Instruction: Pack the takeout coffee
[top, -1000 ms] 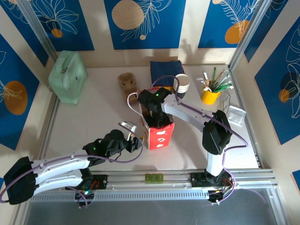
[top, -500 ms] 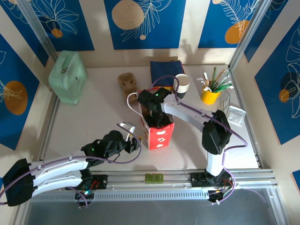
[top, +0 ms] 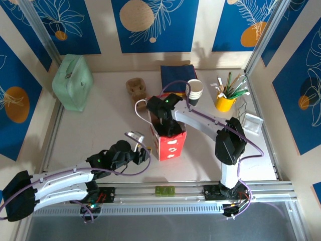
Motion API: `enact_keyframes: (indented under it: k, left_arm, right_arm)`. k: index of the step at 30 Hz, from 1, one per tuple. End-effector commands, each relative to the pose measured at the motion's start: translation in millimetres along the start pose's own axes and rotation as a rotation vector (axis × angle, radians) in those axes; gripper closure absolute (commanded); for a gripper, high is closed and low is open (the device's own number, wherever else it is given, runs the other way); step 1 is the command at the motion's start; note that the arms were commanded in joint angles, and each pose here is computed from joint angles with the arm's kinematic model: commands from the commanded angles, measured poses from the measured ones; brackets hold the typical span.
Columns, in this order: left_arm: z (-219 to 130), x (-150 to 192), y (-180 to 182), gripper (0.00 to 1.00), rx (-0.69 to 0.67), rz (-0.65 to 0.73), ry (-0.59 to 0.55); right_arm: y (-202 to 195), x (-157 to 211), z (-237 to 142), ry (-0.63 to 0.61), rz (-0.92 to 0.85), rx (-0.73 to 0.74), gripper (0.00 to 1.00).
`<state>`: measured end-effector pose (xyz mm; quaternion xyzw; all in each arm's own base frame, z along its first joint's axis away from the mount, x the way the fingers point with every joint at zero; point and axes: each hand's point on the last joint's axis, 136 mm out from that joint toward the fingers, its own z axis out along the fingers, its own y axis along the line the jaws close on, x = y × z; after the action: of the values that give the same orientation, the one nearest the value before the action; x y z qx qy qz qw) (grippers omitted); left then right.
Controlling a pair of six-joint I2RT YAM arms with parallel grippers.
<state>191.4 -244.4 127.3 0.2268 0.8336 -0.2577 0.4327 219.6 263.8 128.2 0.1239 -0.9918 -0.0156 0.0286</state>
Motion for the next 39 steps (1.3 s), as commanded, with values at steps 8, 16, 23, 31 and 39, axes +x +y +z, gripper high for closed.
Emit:
enact_keyframes:
  k: [8,16,23,31,39]
  left_arm:
    - [-2,1,0,0.41,-0.005,-0.004,-0.010]
    - [-2,0,1,0.41,-0.008,0.002,-0.011]
    - [-3,-1,1,0.41,-0.010,0.006,-0.014]
    - [-5,-4,2,0.41,-0.014,0.011,-0.021]
    - [-6,-5,1,0.41,-0.016,0.014,-0.020]
  right_arm:
    - [1,2,-6,-0.006,-0.022,0.039,0.07]
    - [1,0,-10,-0.020,-0.036,0.037,0.03]
    - [2,-1,-19,-0.044,-0.035,0.032,0.03]
    - [0,-2,-30,-0.071,-0.031,0.019,0.03]
    - [0,-4,-41,-0.092,-0.027,0.010,0.04]
